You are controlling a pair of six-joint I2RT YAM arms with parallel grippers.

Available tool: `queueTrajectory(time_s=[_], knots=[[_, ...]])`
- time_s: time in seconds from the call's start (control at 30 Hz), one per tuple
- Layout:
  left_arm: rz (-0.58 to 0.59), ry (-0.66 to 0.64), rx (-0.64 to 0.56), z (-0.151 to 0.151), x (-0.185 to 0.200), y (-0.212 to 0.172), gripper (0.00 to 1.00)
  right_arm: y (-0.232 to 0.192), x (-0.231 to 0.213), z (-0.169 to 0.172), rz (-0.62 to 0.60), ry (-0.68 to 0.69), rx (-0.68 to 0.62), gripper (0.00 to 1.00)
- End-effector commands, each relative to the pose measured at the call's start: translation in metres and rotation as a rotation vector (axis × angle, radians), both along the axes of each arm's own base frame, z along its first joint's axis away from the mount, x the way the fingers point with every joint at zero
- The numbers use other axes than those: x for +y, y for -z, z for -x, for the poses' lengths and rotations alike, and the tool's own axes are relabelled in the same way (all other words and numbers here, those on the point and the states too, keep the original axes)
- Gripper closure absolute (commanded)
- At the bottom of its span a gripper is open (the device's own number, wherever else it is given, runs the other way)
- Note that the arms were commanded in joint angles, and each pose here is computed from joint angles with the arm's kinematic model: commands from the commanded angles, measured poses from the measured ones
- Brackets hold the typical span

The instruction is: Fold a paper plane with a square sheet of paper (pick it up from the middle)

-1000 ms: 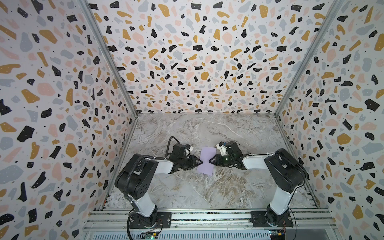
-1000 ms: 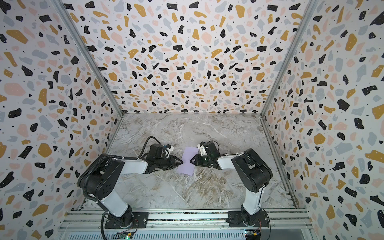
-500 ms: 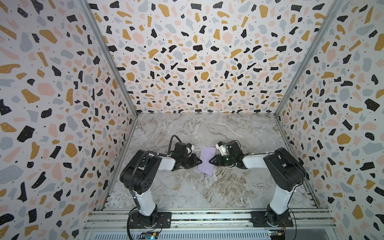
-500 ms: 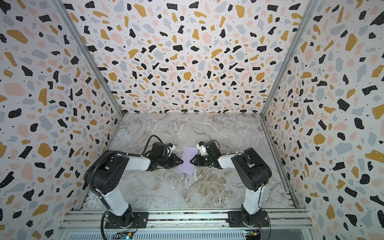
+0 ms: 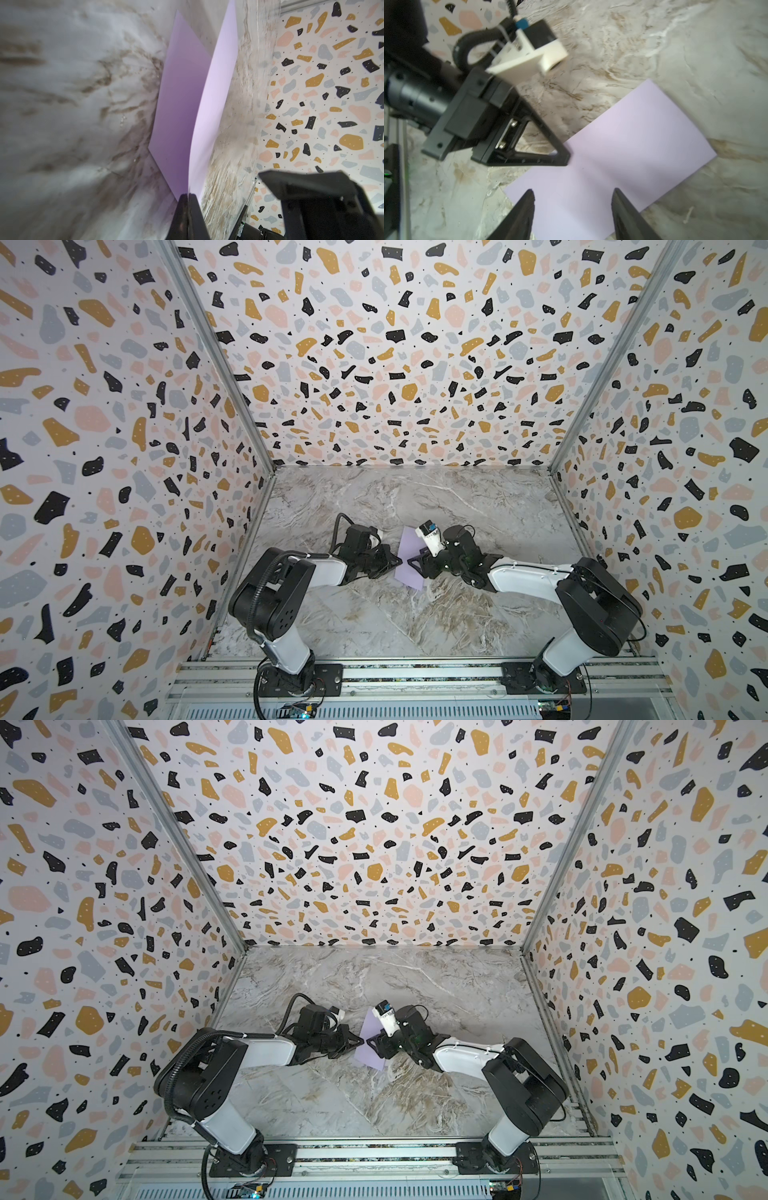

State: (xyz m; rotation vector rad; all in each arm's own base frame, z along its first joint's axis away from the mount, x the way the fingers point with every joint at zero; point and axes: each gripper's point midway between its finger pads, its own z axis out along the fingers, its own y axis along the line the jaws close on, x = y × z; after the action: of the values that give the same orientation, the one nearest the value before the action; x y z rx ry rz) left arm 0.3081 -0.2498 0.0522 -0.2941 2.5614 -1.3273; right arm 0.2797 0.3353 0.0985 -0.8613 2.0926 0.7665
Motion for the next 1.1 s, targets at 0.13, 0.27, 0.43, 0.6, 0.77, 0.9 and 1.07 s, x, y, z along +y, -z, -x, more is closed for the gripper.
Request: queueTrajectory(time_s=[0.13,0.27,0.43,0.6,0.77,0.9,1.07], knots=[[0.027,-0.077,0.003,-0.004,0.002,-0.012,1.00,0.009,0.024,0.019,0.104,-0.093,-0.203,0.38],[0.040,-0.093,0.016,-0.004,0.001,-0.012,1.00,0.017,0.034,0.025,0.120,-0.097,-0.246,0.36],[0.056,-0.108,0.026,-0.003,0.000,-0.013,1.00,0.022,0.040,0.022,0.120,-0.079,-0.260,0.36],[0.070,-0.112,0.037,-0.003,-0.001,-0.014,1.00,0.026,0.038,0.019,0.132,-0.060,-0.273,0.41],[0.070,-0.117,0.037,-0.004,-0.001,-0.015,1.00,0.026,0.029,0.020,0.133,-0.037,-0.291,0.50],[0.062,-0.116,0.038,-0.004,0.000,-0.013,1.00,0.023,0.023,0.021,0.127,-0.022,-0.306,0.59],[0.049,-0.114,0.037,-0.004,0.000,-0.012,0.99,0.020,0.021,0.022,0.116,-0.018,-0.314,0.73]])
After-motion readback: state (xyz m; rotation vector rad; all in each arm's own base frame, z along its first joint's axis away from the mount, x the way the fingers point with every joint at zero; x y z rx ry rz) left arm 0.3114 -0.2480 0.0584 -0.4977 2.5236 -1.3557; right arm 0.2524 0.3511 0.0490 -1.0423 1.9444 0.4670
